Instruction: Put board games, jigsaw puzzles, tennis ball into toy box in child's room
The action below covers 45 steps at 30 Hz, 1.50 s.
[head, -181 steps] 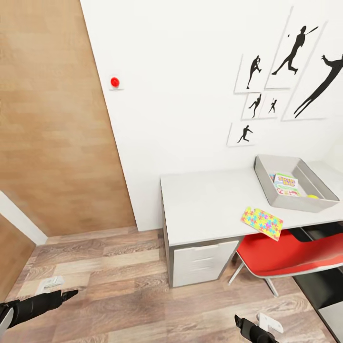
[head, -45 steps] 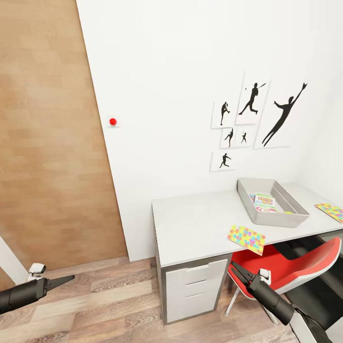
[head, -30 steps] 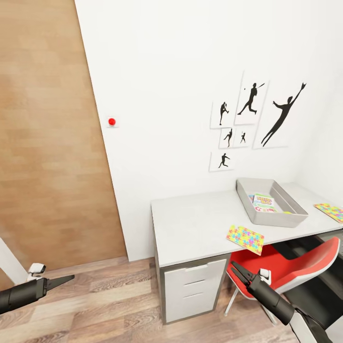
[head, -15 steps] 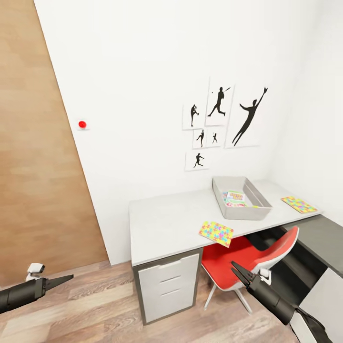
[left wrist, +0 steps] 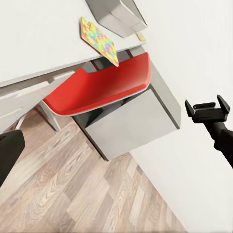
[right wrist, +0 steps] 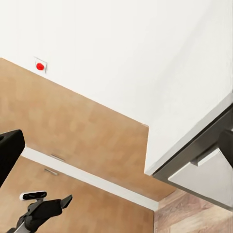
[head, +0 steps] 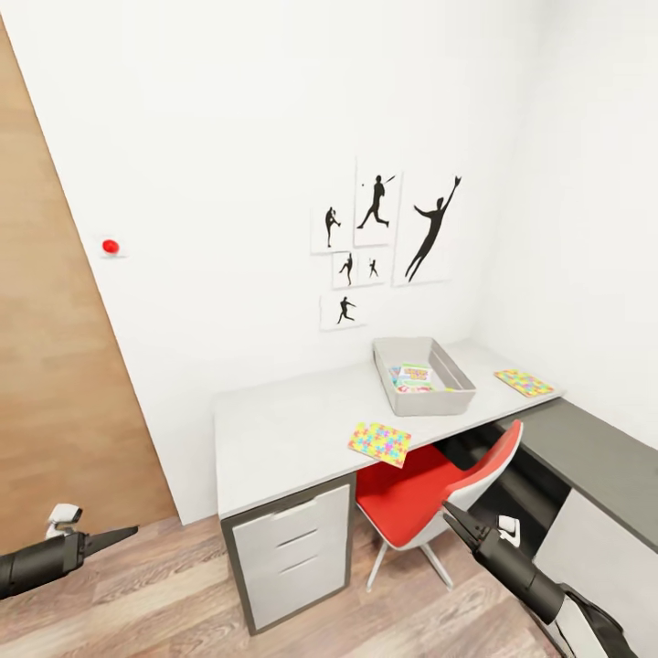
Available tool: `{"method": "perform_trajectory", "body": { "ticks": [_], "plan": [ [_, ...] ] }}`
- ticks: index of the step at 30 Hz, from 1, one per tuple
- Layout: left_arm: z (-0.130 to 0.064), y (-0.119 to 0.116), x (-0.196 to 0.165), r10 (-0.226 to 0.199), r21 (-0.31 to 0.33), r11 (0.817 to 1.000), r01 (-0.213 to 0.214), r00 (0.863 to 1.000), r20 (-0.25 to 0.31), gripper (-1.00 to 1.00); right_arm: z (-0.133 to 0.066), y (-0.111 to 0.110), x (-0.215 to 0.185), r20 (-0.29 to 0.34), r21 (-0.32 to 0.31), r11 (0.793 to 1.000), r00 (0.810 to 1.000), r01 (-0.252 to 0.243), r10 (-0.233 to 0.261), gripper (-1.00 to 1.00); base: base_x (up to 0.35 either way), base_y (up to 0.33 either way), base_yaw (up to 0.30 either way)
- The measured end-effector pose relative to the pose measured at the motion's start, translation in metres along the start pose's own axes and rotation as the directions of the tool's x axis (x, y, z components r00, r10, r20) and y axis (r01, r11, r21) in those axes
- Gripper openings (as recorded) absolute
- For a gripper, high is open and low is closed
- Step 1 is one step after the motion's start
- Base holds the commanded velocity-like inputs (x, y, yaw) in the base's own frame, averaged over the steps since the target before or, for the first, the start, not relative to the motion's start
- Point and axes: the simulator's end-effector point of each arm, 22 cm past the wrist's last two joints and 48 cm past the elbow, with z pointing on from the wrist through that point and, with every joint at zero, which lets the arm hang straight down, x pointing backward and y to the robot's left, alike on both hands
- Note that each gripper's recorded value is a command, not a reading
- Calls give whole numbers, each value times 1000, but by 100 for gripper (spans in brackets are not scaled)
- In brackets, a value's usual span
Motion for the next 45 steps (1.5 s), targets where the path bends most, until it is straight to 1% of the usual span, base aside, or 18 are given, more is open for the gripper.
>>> {"method": "perform_trajectory", "body": {
  "ticks": [17, 23, 35, 45],
  "plan": [
    [-2, -7, -5, 16, 6, 1000, -16, 1000, 12, 100, 1, 7, -3, 3, -6, 1000, 1000, 13, -13, 100, -1, -31, -211],
    [-2, -7, -6, 17, 7, 1000, -17, 1000, 13, 100, 1, 7, -4, 3, -7, 1000, 1000, 15, -15, 100, 0, -86, -60],
    [-2, -8, -6, 18, 8, 1000, -18, 1000, 13, 100, 1, 8, -5, 6, -8, 1000, 1000, 16, -16, 100, 0, -237, -17],
    [-3, -11, -8, 25, 11, 1000, -26, 1000, 18, 100, 1, 12, -6, 8, -16, 1000, 1000, 22, -22, 100, 0, -240, -165]
  ]
}}
